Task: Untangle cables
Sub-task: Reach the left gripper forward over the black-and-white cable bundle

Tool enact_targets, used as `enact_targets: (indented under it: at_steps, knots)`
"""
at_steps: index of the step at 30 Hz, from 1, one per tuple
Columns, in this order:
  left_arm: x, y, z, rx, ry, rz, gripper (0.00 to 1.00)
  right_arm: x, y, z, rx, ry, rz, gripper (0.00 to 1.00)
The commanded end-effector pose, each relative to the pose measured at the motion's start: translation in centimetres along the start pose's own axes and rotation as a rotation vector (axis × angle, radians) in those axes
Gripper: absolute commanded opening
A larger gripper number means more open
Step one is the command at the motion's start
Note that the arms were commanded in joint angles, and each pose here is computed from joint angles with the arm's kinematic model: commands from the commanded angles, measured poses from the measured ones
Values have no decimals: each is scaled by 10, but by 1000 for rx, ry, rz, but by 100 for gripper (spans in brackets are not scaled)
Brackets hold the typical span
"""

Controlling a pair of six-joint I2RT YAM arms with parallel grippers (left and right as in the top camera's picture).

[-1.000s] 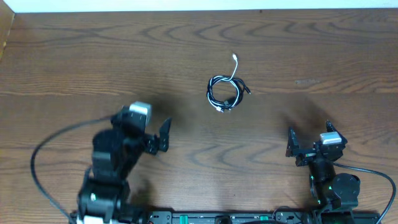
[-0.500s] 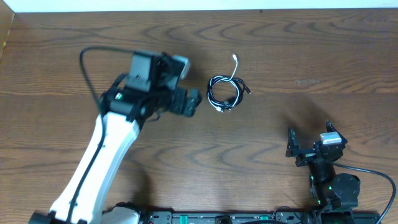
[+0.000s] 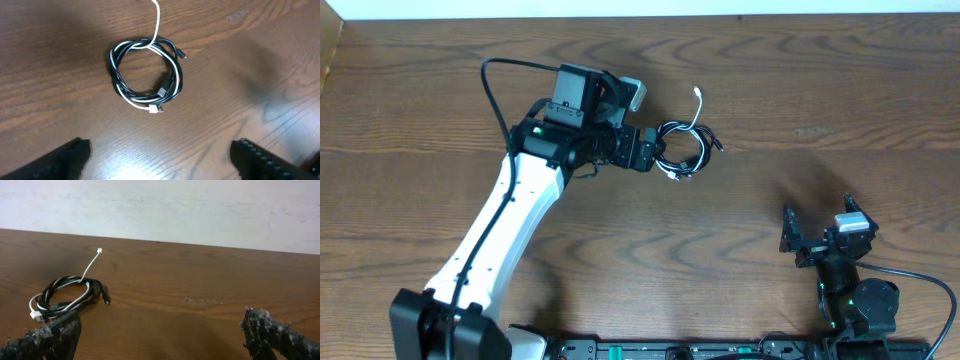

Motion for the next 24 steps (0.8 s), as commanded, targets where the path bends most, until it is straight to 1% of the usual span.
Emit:
enact_targets:
  at_steps: [1, 8, 24]
  knots:
    - [-1, -3, 7, -12, 34, -16, 88, 1, 0, -1, 1, -10, 5, 99]
    - [-1, -4, 13, -39, 44, -17, 88, 1, 0, -1, 1, -10, 5, 99]
    - [-1, -5, 13, -37, 45, -17, 87, 1, 0, -1, 1, -10, 5, 99]
Point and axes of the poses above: each gripper's point midway between its finger pads, its own y axis back along the fingers, its own x axis along the line the jaws close on, z = x × y, the point moved 2 cm from there along y, back along the fingers, and after that the axes turned 4 degrees about -y, right-handed, at the moved point
